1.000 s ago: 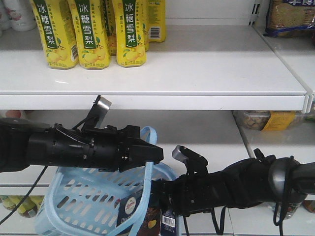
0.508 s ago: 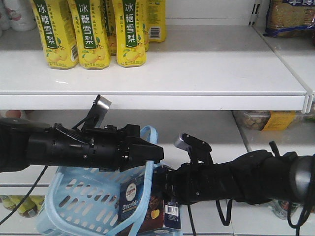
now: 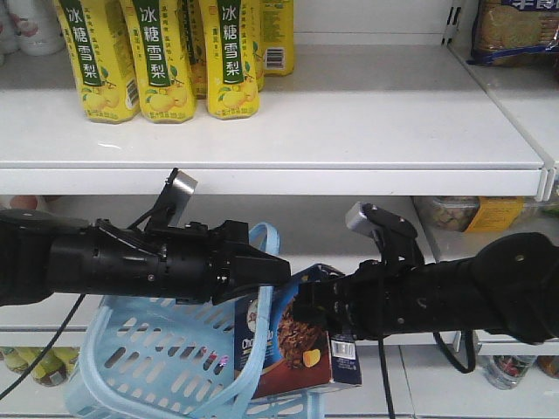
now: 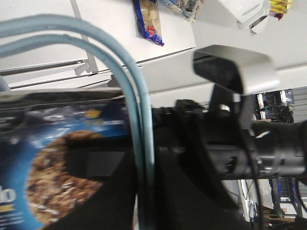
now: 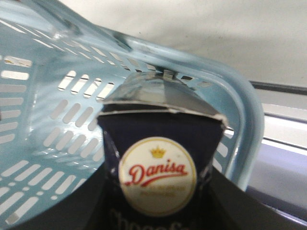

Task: Left arm holds basket, right arm returns cookies
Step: 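Lift the cookie box out of the basket with the right gripper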

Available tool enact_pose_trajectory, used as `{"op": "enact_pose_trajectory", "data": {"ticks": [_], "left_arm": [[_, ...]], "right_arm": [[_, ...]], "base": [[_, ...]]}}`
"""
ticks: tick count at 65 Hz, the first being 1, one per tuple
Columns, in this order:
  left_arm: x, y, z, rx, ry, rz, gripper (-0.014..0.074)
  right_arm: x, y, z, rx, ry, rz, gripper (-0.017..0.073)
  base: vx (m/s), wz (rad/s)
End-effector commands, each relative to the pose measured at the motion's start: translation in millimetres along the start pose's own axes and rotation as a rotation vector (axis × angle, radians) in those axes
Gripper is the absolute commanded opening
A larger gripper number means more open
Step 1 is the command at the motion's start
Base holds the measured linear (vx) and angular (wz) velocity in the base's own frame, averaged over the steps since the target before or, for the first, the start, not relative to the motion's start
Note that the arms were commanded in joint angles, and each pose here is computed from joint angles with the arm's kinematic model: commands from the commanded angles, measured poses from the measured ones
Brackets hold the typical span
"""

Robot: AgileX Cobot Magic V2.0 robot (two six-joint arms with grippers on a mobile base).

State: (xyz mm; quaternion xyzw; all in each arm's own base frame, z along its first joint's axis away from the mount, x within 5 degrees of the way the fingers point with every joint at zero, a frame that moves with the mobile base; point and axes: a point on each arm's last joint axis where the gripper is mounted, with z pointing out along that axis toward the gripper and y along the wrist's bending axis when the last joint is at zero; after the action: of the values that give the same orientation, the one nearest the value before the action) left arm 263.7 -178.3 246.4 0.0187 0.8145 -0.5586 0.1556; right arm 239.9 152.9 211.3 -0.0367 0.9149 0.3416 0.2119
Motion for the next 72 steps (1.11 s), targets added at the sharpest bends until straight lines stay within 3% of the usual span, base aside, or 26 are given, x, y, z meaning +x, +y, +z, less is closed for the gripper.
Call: {"op": "enact_pose_trajectory", "data": {"ticks": [1, 31, 41, 56, 72], "left_arm": [[-15.4, -27.7, -10.2, 0.106, -0.123, 0.043, -0.0003], [-15.4, -27.7, -10.2, 0.106, -0.123, 0.043, -0.0003], [-15.4, -27.7, -10.2, 0.106, -0.123, 0.043, -0.0003], [-15.4, -27.7, -10.2, 0.106, -0.123, 0.043, -0.0003], [-15.4, -27.7, -10.2, 0.106, -0.123, 0.043, -0.0003]], "right_arm": [[-10.8, 11.7, -27.6, -0.035, -0.078, -0.008, 0.0174], [4.3, 38.1, -103.2, -0.067, -0.17, -0.123, 0.0174], [13.2, 46.2, -130.5, -0.06, -0.245, -0.16, 0.0174], [28.8, 57.7, -167.4, -0.095, -0.361, -0.171, 0.0174], [33.4, 82.8, -215.9, -0.152, -0.516, -0.262, 0.0174]], "base": [[0.0, 0.0], [0.0, 0.0], [0.0, 0.0], [0.0, 0.0], [0.0, 0.0]]}}
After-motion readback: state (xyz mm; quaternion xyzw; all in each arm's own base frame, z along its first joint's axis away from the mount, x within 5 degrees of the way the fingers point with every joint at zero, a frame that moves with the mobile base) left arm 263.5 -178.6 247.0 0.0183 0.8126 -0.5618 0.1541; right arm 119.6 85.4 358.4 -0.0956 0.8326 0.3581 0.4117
